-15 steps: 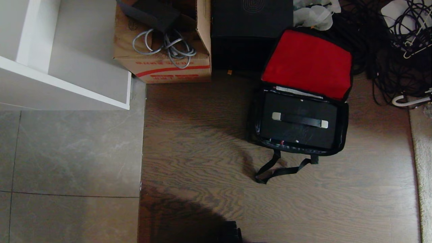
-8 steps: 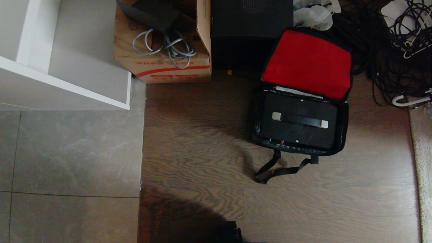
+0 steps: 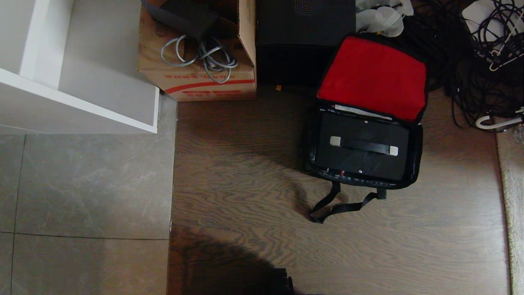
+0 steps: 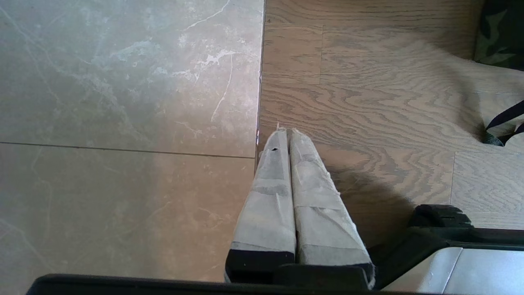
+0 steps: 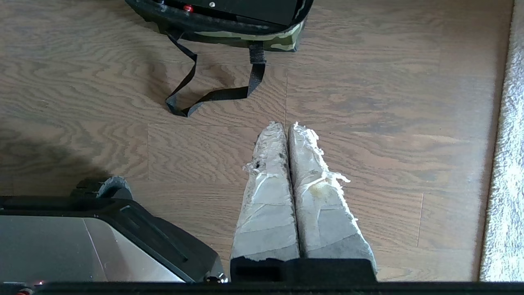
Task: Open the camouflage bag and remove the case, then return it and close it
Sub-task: Grip the handle
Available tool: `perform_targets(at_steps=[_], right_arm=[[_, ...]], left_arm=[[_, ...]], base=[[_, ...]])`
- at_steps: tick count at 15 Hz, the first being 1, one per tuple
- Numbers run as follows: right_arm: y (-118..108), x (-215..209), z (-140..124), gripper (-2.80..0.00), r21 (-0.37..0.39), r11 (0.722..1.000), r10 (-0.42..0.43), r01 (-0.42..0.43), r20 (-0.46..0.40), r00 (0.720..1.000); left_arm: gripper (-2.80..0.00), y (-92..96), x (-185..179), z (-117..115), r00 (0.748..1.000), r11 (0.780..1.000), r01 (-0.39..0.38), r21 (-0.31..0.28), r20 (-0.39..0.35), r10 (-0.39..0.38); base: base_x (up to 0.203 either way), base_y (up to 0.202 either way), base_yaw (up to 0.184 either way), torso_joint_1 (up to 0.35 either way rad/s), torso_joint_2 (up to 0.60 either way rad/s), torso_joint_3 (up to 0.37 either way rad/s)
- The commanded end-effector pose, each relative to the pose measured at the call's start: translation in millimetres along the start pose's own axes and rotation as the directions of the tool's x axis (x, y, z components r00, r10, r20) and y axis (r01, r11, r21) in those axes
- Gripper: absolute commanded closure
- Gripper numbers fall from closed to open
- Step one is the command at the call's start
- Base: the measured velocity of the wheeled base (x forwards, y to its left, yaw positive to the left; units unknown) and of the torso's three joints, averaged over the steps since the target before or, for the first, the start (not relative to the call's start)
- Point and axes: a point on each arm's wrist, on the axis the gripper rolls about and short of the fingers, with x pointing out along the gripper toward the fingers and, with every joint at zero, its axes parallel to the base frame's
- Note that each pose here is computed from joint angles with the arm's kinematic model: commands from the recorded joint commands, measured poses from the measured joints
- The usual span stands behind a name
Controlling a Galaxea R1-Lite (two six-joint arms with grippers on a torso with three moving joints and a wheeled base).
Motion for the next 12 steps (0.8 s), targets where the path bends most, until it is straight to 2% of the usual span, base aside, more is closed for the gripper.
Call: perform_targets(at_steps=[1, 12], right_arm=[[0.0, 0.2, 0.2, 0.00, -0.001, 1.000, 0.001, -0.001, -0.003, 1.000], [0.0, 0.2, 0.2, 0.00, -0.001, 1.000, 0.001, -0.001, -0.003, 1.000]], left_arm=[[0.00, 0.0, 0.1, 0.0, 1.000, 1.000, 0.000, 0.000, -0.001, 0.000], [0.00, 0.0, 0.1, 0.0, 1.000, 1.000, 0.000, 0.000, -0.001, 0.000]], base=[[0.000, 0.000, 0.000, 0.000, 0.00, 0.000], [0.000, 0.000, 0.000, 0.000, 0.00, 0.000]])
